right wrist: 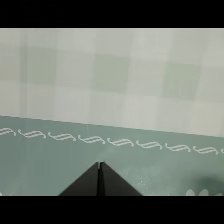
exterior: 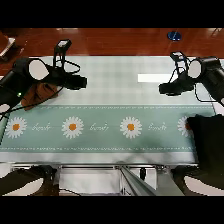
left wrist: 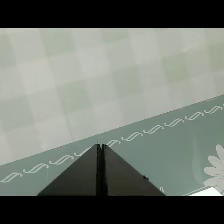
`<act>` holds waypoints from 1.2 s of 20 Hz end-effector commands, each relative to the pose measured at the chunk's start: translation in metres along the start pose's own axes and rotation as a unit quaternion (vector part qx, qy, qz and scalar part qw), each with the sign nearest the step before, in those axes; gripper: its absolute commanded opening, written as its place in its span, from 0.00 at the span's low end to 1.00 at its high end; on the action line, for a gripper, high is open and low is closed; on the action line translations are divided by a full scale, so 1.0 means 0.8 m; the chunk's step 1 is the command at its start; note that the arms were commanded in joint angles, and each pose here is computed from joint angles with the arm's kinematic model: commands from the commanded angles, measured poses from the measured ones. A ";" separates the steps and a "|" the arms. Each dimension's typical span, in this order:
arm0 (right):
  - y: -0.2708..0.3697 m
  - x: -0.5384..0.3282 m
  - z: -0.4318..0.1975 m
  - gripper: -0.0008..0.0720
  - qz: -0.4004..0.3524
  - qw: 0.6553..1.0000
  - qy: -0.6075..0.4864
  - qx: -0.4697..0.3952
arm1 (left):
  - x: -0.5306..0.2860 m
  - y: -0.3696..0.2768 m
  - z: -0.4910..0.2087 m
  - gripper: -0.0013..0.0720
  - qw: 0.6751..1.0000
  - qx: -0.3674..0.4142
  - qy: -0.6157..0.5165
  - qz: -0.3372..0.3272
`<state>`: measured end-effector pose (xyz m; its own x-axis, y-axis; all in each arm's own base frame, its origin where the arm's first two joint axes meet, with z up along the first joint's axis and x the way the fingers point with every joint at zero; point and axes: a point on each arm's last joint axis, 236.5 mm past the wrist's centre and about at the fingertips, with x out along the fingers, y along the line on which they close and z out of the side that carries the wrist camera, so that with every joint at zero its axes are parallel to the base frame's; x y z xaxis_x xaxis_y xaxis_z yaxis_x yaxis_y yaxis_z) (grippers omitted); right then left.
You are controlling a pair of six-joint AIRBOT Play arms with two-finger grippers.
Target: Fold the shirts.
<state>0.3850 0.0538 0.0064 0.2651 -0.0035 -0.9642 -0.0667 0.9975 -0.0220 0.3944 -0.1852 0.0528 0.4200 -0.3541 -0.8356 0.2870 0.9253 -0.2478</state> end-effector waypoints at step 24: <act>0.003 0.000 0.031 0.07 0.004 0.999 -0.052 -0.001 | -0.007 0.005 0.077 0.15 0.991 0.013 -0.130 0.007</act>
<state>0.4017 0.0577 0.0114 0.3352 0.0122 -0.9421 -0.0694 0.9975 -0.0118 0.4241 -0.1892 0.0698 0.5396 -0.3704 -0.7561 0.2910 0.9247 -0.2453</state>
